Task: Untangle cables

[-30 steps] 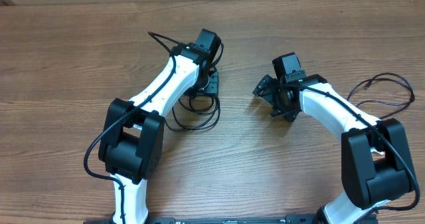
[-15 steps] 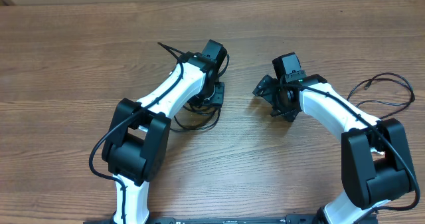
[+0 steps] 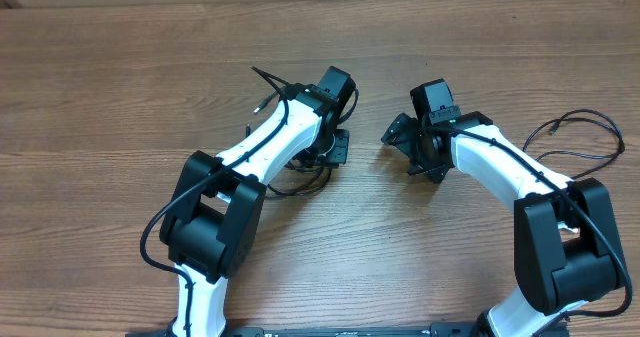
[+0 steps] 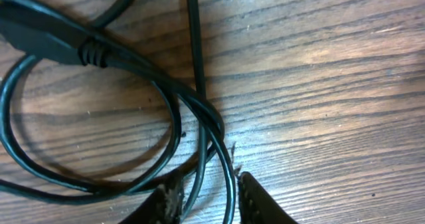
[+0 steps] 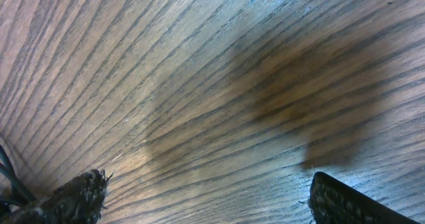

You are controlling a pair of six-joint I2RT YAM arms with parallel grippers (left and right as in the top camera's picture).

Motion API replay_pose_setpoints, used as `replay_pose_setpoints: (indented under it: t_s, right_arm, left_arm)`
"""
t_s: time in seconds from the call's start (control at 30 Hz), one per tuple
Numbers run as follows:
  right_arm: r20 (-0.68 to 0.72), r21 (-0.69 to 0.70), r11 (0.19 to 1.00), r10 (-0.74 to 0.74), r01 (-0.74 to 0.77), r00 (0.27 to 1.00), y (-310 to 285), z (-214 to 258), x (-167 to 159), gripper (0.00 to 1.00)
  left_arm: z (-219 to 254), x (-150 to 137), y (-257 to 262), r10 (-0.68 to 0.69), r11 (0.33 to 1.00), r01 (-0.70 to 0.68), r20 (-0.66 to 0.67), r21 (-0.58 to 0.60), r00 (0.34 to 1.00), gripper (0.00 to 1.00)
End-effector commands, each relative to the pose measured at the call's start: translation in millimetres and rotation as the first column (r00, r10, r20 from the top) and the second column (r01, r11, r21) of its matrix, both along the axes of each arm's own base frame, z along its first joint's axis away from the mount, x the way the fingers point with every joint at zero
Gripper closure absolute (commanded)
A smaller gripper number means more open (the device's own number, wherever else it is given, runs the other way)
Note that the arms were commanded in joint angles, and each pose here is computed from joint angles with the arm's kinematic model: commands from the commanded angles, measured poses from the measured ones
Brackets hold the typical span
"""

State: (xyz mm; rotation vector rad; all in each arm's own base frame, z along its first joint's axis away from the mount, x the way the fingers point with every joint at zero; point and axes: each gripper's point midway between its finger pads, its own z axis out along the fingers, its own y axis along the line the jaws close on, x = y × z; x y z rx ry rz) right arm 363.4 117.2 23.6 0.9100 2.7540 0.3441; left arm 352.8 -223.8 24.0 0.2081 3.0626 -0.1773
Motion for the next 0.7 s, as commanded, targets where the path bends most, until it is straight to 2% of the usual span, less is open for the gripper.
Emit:
replay_pose_setpoints:
  t_s: [0.0, 0.17, 0.33, 0.67]
  right_arm:
    - [0.002, -0.007, 1.0, -0.007, 0.007, 1.0, -2.3, -0.8, -0.6, 0.04]
    - [0.002, -0.007, 1.0, -0.008, 0.008, 1.0, -2.3, -0.8, -0.6, 0.04]
    - [0.002, -0.007, 1.0, -0.008, 0.008, 1.0, -2.3, -0.8, -0.6, 0.04]
    - [0.002, -0.007, 1.0, -0.007, 0.007, 1.0, -2.2, -0.8, -0.6, 0.04]
  left_arm:
    - [-6.9, -7.9, 1.7, 0.027, 1.0, -0.027, -0.031, 0.008, 0.999, 0.79]
    - [-10.4, -12.8, 2.5, 0.044, 0.999, -0.044, -0.05, 0.009, 0.998, 0.82]
    - [-10.1, -16.9, -3.5, 0.032, 0.999, -0.032, -0.06, -0.006, 0.998, 0.78]
    - [-10.5, -23.3, -8.1, 0.013, 1.0, -0.012, -0.065, 0.007, 0.998, 0.77]
